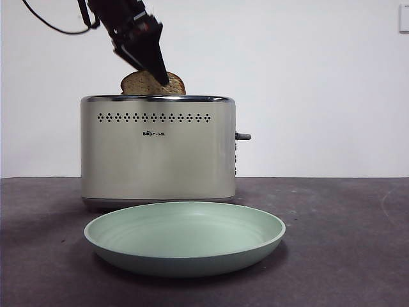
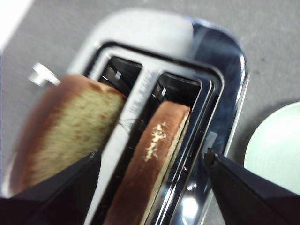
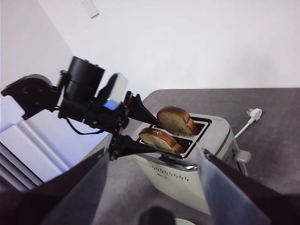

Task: Take the bread from the toaster,put the bread on the plate,put the plate on the table

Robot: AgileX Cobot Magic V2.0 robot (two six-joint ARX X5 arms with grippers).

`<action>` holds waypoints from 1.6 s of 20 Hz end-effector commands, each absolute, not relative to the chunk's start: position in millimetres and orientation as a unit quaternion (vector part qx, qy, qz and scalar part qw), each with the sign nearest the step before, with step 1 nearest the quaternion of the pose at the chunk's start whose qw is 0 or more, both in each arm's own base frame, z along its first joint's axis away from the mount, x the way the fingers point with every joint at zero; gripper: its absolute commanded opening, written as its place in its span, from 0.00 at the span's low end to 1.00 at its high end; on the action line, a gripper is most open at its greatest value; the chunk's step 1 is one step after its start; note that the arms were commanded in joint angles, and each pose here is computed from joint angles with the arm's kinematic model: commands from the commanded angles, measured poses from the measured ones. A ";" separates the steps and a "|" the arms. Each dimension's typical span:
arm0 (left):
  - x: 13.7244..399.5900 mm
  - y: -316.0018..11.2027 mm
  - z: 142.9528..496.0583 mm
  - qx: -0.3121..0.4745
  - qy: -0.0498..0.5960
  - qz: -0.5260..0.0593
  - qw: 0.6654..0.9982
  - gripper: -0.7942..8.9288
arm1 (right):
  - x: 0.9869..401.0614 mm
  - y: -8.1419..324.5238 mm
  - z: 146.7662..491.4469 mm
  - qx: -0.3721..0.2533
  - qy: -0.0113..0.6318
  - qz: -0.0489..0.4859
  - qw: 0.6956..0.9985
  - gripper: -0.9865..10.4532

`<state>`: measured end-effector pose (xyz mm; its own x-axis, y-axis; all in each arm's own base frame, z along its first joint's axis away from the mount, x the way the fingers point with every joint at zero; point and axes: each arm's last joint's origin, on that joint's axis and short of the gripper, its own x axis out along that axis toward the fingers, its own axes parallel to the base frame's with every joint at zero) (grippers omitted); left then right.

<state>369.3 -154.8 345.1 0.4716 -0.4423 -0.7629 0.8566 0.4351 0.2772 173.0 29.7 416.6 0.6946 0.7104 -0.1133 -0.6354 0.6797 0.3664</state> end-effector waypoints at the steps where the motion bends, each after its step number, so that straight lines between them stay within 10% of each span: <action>1: 373.5 -156.0 337.8 0.340 0.314 -0.415 0.783 0.46 | 172.9 30.1 417.8 0.149 0.121 0.373 0.908 0.36; 5: 375.8 -154.6 337.6 0.364 0.323 -0.373 0.790 0.06 | 172.9 30.1 417.7 0.149 0.121 0.373 0.908 0.36; 19: 292.2 -145.8 438.6 0.372 0.182 -0.347 0.842 0.07 | 182.5 30.6 406.1 0.145 0.161 0.365 0.905 0.36; 24: 237.9 -121.2 480.7 0.246 0.166 -0.318 0.901 0.07 | 189.0 31.0 386.6 0.145 0.239 0.356 0.892 0.36; 32: 176.4 -93.4 499.3 0.145 0.201 -0.337 0.908 0.07 | 209.7 38.5 357.6 0.118 0.333 0.321 0.879 0.36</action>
<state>180.6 -93.7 497.6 0.7045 -0.5312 -0.4706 0.6706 0.7154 0.1964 207.0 37.3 359.3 0.5744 0.6517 -0.4953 -0.4707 0.7580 0.4515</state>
